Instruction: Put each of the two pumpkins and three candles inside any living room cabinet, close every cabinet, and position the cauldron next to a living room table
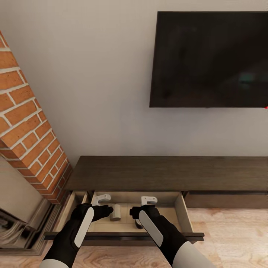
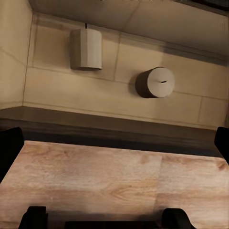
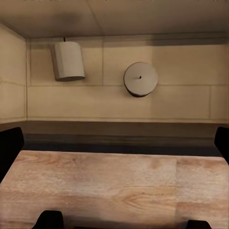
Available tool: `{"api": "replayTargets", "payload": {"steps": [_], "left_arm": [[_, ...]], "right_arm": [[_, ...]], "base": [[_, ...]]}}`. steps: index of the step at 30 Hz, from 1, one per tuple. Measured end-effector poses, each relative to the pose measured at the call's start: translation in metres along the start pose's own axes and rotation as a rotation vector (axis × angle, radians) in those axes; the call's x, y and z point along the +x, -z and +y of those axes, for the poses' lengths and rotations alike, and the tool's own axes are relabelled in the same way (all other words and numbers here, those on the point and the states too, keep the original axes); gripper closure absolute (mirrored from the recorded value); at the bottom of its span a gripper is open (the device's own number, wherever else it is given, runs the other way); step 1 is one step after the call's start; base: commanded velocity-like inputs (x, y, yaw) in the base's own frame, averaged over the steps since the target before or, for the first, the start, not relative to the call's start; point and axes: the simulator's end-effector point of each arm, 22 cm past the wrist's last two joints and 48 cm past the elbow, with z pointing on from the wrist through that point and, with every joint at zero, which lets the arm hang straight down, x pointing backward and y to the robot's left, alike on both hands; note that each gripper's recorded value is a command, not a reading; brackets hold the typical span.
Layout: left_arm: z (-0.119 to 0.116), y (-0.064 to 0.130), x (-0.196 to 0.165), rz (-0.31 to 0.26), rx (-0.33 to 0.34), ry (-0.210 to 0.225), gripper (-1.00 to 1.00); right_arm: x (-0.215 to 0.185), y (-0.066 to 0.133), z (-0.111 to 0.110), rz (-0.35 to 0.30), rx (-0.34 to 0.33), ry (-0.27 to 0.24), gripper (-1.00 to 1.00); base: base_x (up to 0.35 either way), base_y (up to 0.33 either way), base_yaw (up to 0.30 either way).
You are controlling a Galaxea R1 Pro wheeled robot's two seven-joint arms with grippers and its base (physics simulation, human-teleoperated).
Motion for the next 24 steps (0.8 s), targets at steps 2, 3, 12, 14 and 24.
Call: {"api": "replayTargets", "payload": {"steps": [2, 3, 12, 14, 24], "left_arm": [[0.000, 0.003, -0.001, 0.000, -0.001, 0.000, -1.00], [-0.001, 0.004, -0.001, 0.000, -0.001, 0.000, -1.00], [-0.003, 0.017, -0.006, 0.000, -0.001, 0.000, -1.00], [-0.004, 0.020, -0.006, 0.001, -0.001, 0.000, -1.00], [-0.006, 0.033, -0.010, 0.000, -0.001, 0.000, -1.00]], "right_arm": [[-0.001, 0.003, 0.000, 0.000, 0.000, 0.000, -1.00], [-0.002, 0.004, 0.001, 0.000, 0.000, 0.000, -1.00], [-0.007, 0.017, 0.002, 0.000, 0.000, -0.001, -1.00], [-0.008, 0.019, 0.002, 0.000, 0.000, -0.001, -1.00], [-0.012, 0.033, 0.004, 0.002, 0.000, 0.000, -1.00]], "base": [[-0.002, 0.000, 0.000], [-0.001, 0.000, 0.000], [-0.025, 0.000, 0.000], [-0.164, 0.000, 0.000], [-0.079, 0.000, 0.000]]}}
